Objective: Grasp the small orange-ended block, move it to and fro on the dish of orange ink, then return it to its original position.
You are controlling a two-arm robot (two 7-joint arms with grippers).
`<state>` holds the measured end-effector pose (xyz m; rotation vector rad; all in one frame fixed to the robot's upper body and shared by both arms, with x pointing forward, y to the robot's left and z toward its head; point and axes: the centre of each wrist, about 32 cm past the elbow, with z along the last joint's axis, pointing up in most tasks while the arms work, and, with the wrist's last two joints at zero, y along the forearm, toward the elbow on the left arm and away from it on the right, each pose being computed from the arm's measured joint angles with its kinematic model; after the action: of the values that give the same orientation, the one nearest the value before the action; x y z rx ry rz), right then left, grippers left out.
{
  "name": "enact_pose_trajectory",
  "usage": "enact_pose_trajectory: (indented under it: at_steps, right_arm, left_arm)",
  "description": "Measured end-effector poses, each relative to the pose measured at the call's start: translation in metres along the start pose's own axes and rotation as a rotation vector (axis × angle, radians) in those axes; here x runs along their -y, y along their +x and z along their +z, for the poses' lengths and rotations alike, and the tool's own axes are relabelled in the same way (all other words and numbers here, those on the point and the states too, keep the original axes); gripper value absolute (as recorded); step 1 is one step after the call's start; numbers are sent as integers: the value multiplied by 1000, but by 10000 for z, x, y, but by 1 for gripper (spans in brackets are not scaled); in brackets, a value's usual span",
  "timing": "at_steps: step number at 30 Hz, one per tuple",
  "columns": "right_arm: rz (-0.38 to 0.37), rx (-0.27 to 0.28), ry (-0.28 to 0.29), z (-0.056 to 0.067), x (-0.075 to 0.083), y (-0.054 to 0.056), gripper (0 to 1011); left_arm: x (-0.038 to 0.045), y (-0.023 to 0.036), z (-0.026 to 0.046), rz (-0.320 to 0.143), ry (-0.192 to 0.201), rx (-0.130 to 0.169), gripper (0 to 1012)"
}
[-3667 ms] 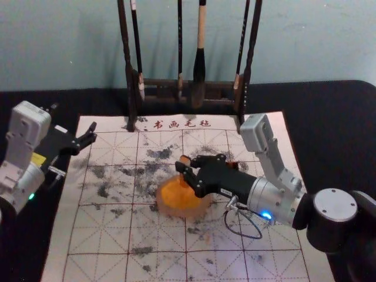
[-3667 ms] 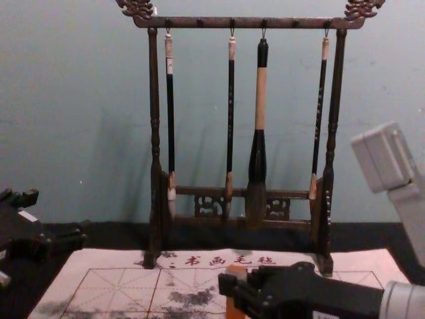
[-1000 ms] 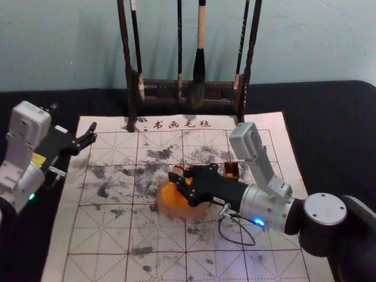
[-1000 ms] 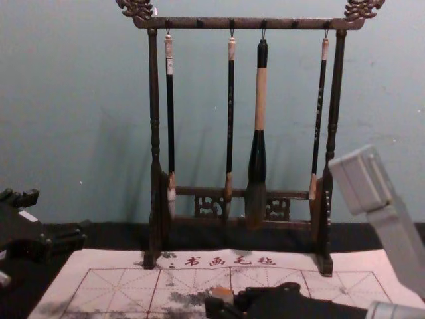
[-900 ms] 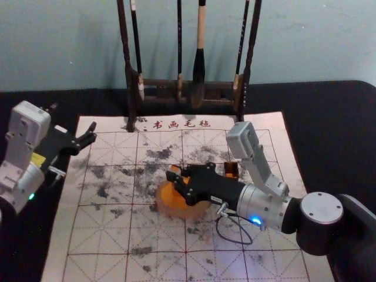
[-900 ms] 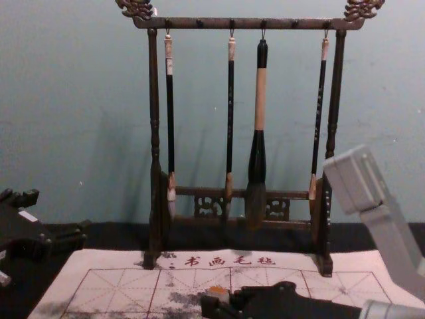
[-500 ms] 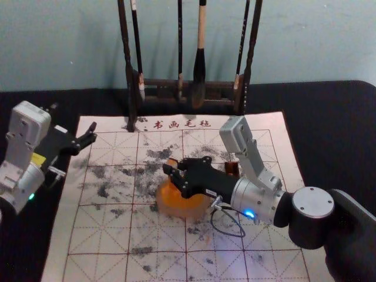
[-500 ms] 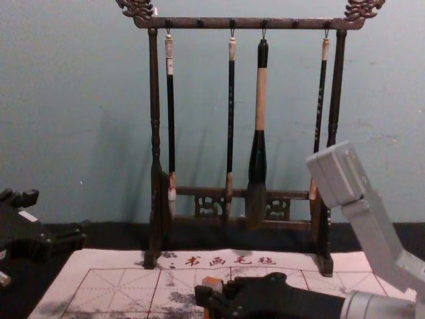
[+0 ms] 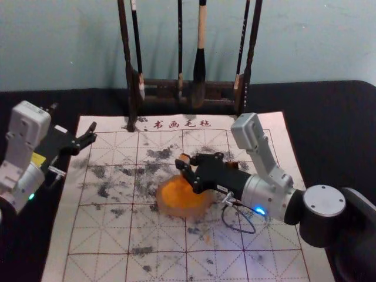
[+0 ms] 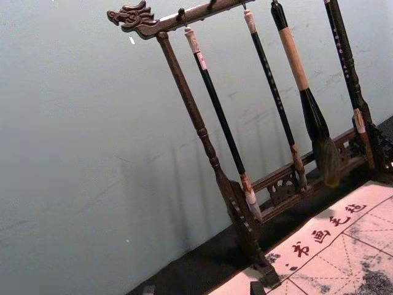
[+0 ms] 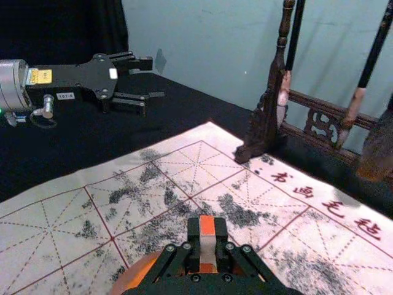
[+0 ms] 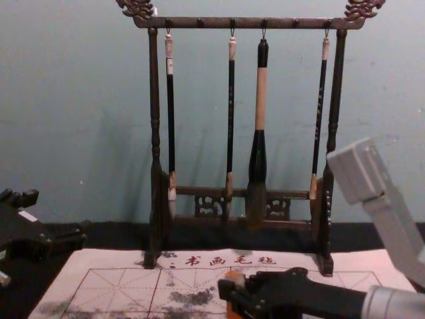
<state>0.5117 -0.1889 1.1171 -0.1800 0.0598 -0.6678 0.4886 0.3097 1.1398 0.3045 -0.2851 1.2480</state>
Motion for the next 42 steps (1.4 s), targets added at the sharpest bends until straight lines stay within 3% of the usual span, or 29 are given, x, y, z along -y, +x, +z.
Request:
enact_pose_trajectory:
  at_steps: [9,18,30,42]
  right_arm:
    - [8,-5,-7,-5,146,-11,108]
    - [46,-16,-12,-17,223,-103,108]
    - [77,-30,-6,-15,94,-197,107]
    - [57,-25,4,1,-45,-146,107]
  left_arm:
    - [0,0,0,0,0,0,1001]
    - [0,0,0,0,0,0,1001]
    - [0,0,0,0,0,0,1001]
    - [0,0,0,0,0,0,1001]
